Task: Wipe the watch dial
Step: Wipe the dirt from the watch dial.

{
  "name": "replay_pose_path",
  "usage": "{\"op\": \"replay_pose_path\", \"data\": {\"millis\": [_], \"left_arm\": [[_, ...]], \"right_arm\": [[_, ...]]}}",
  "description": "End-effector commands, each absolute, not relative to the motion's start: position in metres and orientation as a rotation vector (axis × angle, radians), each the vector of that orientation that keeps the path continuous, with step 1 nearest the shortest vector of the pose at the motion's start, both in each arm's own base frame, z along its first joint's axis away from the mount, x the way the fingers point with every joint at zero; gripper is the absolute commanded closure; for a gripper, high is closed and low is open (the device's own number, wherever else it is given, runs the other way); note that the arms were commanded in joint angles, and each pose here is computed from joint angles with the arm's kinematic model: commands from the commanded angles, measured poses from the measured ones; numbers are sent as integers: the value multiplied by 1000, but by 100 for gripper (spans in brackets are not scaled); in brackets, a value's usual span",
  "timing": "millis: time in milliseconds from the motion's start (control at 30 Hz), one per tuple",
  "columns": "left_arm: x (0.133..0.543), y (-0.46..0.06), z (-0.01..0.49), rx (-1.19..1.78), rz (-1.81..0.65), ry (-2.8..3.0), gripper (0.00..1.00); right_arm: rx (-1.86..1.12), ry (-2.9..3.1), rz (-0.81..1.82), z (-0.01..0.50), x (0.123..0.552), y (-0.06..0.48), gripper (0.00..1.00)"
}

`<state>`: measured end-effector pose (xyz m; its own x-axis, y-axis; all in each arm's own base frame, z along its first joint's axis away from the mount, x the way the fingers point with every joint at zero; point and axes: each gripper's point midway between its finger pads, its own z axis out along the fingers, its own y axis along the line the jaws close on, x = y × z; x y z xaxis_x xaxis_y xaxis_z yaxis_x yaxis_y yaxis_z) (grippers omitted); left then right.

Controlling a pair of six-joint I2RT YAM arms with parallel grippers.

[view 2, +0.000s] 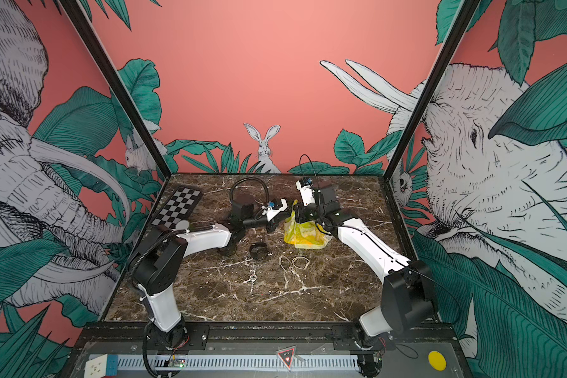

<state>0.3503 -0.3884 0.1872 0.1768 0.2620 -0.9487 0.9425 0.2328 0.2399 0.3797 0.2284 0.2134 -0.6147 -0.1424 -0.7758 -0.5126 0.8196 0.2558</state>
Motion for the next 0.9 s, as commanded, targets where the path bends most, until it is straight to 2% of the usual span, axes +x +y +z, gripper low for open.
{"op": "replay_pose_path", "data": {"millis": [0,300,533,867], "left_arm": [[342,-392,245,1236,-718,1126,100],[334,-385,232,1267,-718,1170,100],[331,-383,226,1294,-719,1204,100],[326,-386,222,1331,-764,1224,100]], "right_arm": [[-464,2321,466,185,377,212,100],[-459,2264,435,212,376,205,100],[-492,2149,580,250,365,219,100],[-519,2048,722,272,353,233,100]]}}
